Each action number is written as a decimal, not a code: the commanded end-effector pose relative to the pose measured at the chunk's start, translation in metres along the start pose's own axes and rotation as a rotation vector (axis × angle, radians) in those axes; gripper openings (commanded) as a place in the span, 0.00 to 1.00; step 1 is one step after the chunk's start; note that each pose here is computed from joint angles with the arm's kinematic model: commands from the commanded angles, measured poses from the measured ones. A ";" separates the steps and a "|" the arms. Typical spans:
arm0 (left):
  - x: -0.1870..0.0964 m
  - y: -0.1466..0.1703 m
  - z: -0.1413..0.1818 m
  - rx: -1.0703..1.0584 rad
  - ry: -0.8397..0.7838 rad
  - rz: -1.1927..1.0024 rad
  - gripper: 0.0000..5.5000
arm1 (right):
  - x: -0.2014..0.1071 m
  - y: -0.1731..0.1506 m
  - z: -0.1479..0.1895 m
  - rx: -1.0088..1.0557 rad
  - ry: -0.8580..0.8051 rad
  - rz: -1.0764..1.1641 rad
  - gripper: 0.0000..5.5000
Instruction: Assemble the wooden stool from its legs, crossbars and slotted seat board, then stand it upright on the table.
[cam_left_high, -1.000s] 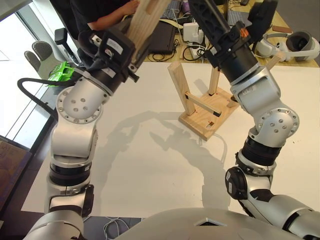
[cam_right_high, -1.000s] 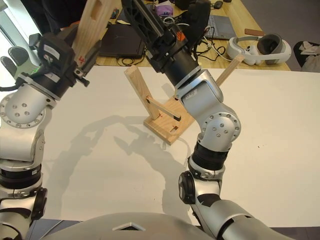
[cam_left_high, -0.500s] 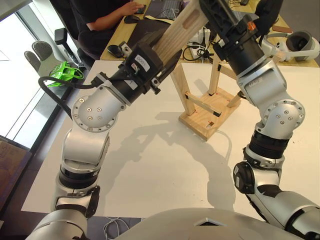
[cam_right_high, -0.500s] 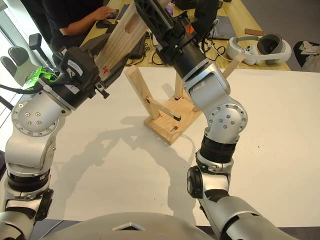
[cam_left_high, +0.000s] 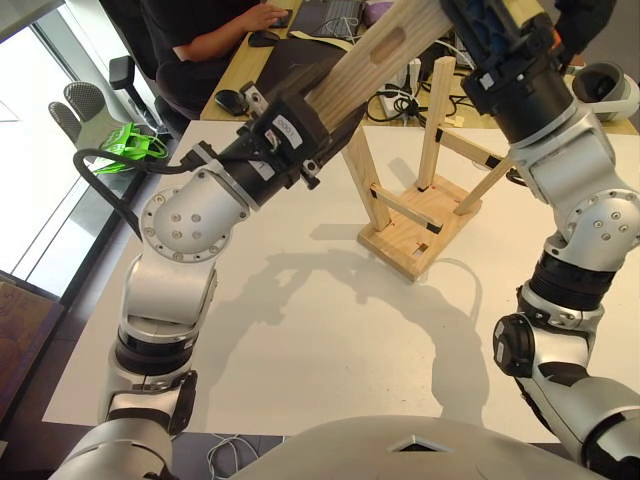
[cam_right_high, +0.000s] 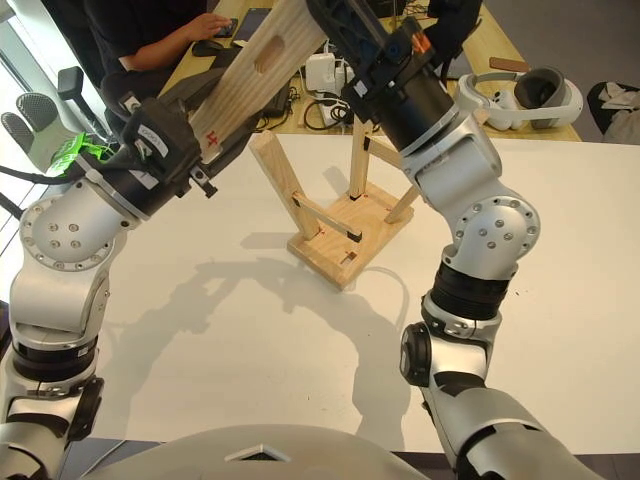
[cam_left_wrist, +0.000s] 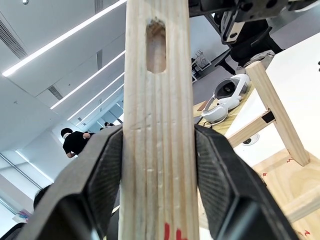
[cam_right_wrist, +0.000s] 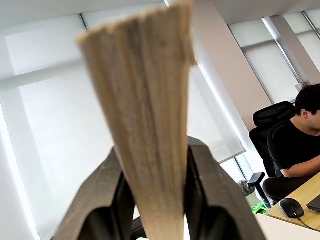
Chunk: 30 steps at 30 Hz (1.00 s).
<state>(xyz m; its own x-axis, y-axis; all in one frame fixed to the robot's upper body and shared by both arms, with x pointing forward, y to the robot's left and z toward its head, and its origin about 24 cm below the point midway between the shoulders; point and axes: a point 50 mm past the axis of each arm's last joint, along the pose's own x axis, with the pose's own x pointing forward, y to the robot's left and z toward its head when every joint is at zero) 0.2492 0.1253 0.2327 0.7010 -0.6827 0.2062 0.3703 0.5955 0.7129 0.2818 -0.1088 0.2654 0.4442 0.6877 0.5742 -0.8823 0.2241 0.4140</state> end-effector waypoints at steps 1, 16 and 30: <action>0.003 0.012 -0.007 0.096 0.036 0.037 0.37 | -0.002 0.011 -0.006 0.053 0.041 0.121 0.20; -0.002 0.014 0.007 0.161 -0.054 0.089 0.58 | 0.004 -0.034 0.033 -0.118 -0.211 -0.328 0.18; -0.028 0.033 -0.091 -0.536 0.351 0.558 0.58 | -0.028 -0.001 0.123 -1.639 -0.196 -0.677 0.18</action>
<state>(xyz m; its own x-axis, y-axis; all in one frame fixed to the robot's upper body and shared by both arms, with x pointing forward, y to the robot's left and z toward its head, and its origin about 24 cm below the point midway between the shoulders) 0.2861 0.2064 0.1933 0.9769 -0.1187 0.1777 0.0829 0.9768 0.1972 0.2975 -0.2127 0.3160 0.7315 0.1232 0.6706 0.1399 0.9355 -0.3244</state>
